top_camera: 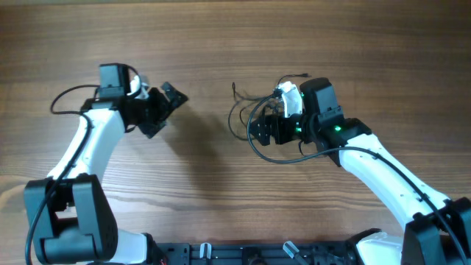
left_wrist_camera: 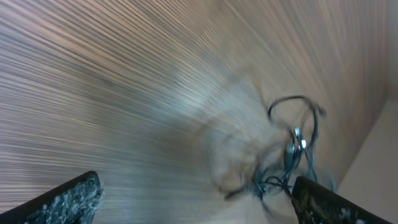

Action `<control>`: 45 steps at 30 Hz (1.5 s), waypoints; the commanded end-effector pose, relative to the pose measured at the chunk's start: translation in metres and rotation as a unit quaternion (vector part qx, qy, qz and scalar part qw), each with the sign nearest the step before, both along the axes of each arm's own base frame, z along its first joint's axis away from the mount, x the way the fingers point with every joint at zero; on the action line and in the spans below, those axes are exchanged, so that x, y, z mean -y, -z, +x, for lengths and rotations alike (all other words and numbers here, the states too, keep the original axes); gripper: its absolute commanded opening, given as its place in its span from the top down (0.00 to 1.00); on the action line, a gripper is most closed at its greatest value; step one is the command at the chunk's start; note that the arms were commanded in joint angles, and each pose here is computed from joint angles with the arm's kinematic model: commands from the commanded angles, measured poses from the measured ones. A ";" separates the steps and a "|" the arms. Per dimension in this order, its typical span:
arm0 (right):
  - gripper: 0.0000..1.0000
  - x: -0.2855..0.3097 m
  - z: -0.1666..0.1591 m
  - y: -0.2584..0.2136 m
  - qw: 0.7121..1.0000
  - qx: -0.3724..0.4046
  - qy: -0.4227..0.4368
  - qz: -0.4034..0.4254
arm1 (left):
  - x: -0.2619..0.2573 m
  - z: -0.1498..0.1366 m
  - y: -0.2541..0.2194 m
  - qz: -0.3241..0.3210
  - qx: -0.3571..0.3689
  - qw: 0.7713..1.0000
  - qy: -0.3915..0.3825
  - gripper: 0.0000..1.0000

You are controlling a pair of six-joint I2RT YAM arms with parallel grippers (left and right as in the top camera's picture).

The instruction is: Untangle cables

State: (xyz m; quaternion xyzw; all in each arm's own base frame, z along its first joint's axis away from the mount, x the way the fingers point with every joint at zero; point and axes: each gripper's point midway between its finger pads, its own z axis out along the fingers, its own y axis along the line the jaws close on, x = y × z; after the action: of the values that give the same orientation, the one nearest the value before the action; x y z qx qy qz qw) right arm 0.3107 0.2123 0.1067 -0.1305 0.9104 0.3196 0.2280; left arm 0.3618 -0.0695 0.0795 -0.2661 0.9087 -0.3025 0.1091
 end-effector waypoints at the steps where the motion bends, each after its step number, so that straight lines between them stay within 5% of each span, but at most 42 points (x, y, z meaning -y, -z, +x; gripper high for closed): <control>1: 0.00 0.003 0.012 -0.036 0.998 0.015 0.043 0.049 | 0.031 -0.002 -0.008 -0.012 0.020 0.999 0.047 0.00; 6: 0.00 0.016 0.014 -0.090 0.990 0.076 0.084 0.080 | 0.069 -0.002 -0.014 -0.015 0.052 0.994 0.097 0.01; 9: 0.00 0.036 0.025 -0.101 0.982 0.113 0.140 0.050 | 0.105 0.001 -0.025 -0.021 0.097 0.985 0.141 0.14; 12: 0.00 0.053 0.034 -0.100 0.970 0.100 0.218 0.047 | 0.150 0.001 -0.041 -0.033 0.156 0.968 0.193 0.18; 16: 0.00 0.084 0.039 -0.086 0.940 0.064 0.335 0.028 | 0.193 -0.010 -0.042 -0.018 0.193 0.953 0.235 0.40; 20: 0.00 0.119 0.029 -0.063 0.903 0.026 0.427 -0.025 | 0.223 -0.025 -0.027 -0.018 0.190 0.944 0.270 0.42; 27: 0.00 0.152 0.014 -0.044 0.882 -0.010 0.464 -0.077 | 0.241 -0.035 0.011 0.040 0.177 0.942 0.280 0.61; 29: 0.00 0.151 0.013 -0.043 0.884 -0.014 0.462 -0.076 | 0.240 -0.032 0.017 0.058 0.180 0.943 0.274 0.70; 32: 0.00 0.145 0.011 -0.041 0.890 -0.025 0.450 -0.070 | 0.232 -0.026 0.025 0.088 0.180 0.945 0.259 0.96; 39: 0.00 0.145 0.011 -0.041 0.890 -0.025 0.450 -0.070 | 0.206 -0.017 -0.013 0.090 0.196 0.949 0.228 0.96; 45: 0.00 0.145 0.011 -0.041 0.890 -0.025 0.450 -0.070 | 0.173 -0.017 -0.126 0.087 0.332 0.914 0.217 0.96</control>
State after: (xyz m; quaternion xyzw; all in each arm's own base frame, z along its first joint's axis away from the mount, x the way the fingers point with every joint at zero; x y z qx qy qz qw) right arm 0.3184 0.0660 0.1361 0.2809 0.9037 0.1097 0.3040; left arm 0.3419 -0.2632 0.1512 0.0468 0.9064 -0.3058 0.2876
